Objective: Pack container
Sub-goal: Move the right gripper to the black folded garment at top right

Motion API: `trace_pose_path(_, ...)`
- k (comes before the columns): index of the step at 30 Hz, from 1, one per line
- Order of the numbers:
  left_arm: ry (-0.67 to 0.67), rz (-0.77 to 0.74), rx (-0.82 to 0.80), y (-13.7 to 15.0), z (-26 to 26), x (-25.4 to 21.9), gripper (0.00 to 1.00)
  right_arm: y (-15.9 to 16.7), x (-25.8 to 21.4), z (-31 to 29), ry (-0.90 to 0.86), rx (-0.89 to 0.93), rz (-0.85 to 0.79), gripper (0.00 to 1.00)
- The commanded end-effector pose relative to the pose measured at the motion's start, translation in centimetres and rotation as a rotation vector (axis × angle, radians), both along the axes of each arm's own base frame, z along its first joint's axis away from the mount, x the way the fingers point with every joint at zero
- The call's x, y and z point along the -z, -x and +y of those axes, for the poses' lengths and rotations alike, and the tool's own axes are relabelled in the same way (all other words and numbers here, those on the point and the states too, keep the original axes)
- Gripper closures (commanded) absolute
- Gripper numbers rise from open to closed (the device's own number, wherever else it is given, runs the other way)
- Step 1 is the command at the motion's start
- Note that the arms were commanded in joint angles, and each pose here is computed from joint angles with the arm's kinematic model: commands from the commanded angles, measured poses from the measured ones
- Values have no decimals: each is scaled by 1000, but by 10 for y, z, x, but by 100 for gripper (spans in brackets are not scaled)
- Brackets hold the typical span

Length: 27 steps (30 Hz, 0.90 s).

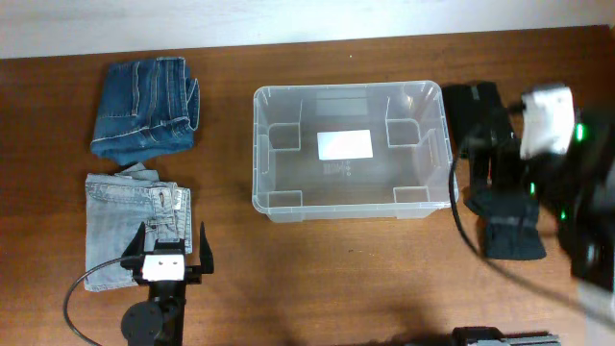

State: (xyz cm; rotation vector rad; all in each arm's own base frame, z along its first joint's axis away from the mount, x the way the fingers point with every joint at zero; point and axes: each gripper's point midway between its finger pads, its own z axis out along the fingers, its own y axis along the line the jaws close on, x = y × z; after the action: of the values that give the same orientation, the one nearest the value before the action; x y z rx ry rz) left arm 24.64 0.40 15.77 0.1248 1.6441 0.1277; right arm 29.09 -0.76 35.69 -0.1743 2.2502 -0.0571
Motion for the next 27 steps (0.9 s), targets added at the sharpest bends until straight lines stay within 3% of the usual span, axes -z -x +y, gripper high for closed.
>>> trace_pose_path(1,-12,0,8,0,-1,1,1,-24,7,-8,23,-34,116,1)
trace_pose_path(8,-11,0,8,0,-1,1,1,-52,45,-66,-16,122,282,2)
trace_pose_path(19,-12,0,8,0,-1,1,1,-75,69,-154,-156,281,239,2)
trace_pose_path(27,-12,0,7,0,-1,1,1,-116,141,-149,-342,1,301,2)
